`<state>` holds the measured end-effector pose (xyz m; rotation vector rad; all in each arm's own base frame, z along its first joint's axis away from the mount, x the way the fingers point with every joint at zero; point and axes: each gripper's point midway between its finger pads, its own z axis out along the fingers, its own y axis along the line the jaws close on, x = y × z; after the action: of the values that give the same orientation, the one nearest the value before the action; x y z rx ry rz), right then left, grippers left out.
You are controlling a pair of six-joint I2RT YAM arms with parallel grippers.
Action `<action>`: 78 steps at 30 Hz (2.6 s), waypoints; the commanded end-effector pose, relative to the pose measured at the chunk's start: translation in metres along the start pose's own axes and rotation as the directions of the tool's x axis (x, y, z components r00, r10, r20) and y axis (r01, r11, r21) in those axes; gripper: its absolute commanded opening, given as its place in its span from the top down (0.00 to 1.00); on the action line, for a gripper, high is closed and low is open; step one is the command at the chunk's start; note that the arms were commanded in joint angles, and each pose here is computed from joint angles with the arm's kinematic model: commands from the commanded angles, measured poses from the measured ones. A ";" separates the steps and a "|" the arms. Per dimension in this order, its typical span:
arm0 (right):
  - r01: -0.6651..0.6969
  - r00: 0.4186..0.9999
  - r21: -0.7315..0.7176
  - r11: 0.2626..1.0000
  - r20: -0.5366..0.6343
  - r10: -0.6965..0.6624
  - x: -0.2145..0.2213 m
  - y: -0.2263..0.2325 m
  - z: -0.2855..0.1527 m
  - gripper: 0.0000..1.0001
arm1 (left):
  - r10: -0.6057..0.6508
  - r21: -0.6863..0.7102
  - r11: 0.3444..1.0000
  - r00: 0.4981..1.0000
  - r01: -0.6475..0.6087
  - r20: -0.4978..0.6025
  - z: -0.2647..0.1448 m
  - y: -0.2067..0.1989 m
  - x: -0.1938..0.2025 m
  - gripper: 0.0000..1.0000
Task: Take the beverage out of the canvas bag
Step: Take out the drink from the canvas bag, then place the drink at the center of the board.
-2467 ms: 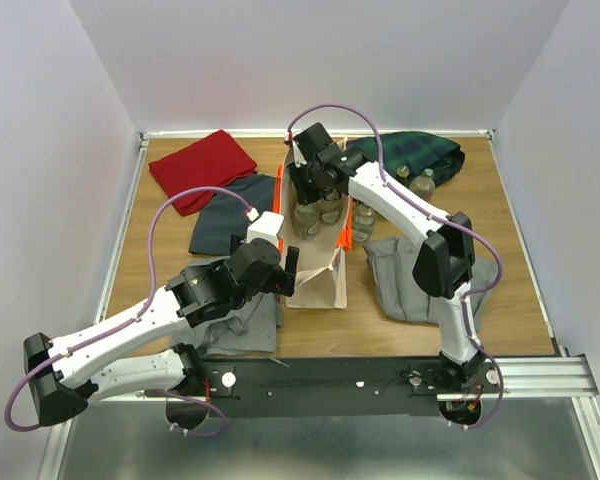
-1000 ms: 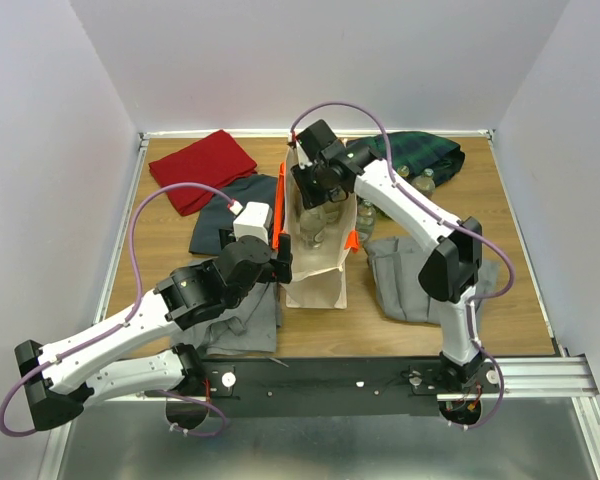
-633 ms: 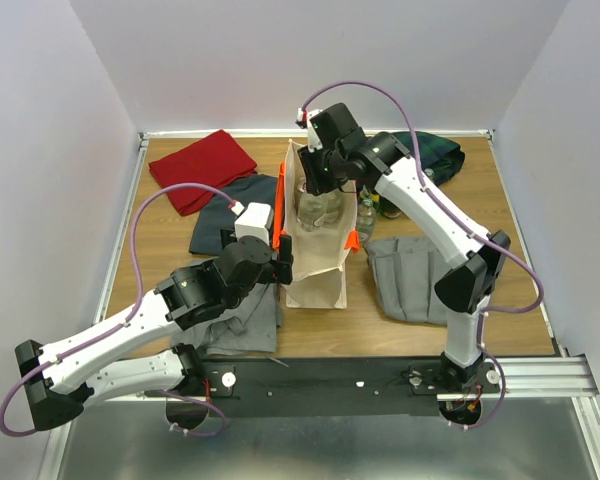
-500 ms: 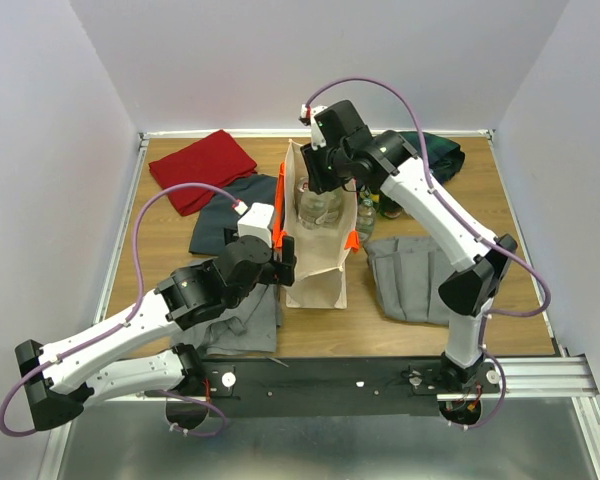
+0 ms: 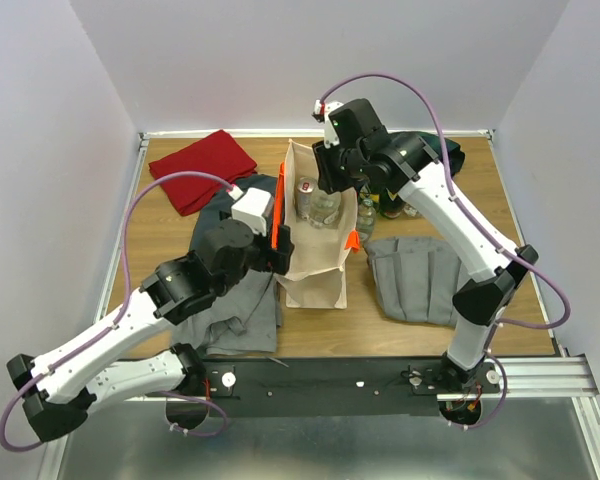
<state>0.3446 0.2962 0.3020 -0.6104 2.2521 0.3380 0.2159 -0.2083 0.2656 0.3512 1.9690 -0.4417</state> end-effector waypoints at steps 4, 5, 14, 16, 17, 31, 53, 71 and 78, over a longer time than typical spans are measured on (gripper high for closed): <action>-0.045 0.980 -0.025 0.999 0.191 0.049 -0.043 0.004 -0.049 0.99 | -0.033 -0.002 0.999 0.999 0.033 0.030 0.017 0.026 -0.030 0.01; -0.048 0.979 -0.028 0.998 0.199 0.052 -0.045 0.004 -0.052 0.99 | -0.026 -0.003 1.000 0.999 0.027 0.026 0.020 0.028 -0.031 0.01; 0.001 0.962 -0.062 0.998 0.273 0.017 -0.070 0.009 -0.092 0.99 | -0.058 0.076 0.995 0.998 0.058 -0.012 0.043 0.016 -0.030 0.01; 0.008 0.954 -0.076 0.997 0.301 0.015 -0.075 0.010 -0.103 0.99 | -0.065 0.084 0.994 0.998 0.066 -0.017 0.043 0.015 -0.027 0.01; 0.009 0.950 -0.082 0.997 0.313 0.017 -0.078 0.011 -0.106 0.99 | -0.069 0.084 0.994 0.997 0.071 -0.017 0.043 0.015 -0.026 0.01; -0.022 0.912 -0.044 0.999 0.408 0.038 -0.089 -0.002 -0.142 0.99 | -0.105 0.127 0.986 0.994 0.109 -0.044 0.046 0.007 -0.013 0.01; -0.200 0.900 0.366 0.909 0.436 0.023 -0.066 -0.087 -0.173 0.99 | -0.102 0.115 0.988 0.993 0.107 -0.054 0.045 0.010 -0.008 0.01; -0.289 0.896 0.493 0.821 0.441 0.050 -0.036 -0.127 -0.168 0.99 | -0.096 0.124 0.987 0.994 0.103 -0.061 0.045 0.008 -0.007 0.01; -0.323 0.910 0.482 0.815 0.394 0.127 -0.009 -0.171 -0.131 0.99 | -0.101 0.118 0.987 0.993 0.107 -0.060 0.044 0.009 -0.007 0.01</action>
<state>0.3386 0.1183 0.3686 -0.0935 2.0550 -0.1647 0.2609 -0.2211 0.2522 0.3416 2.0301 -0.6058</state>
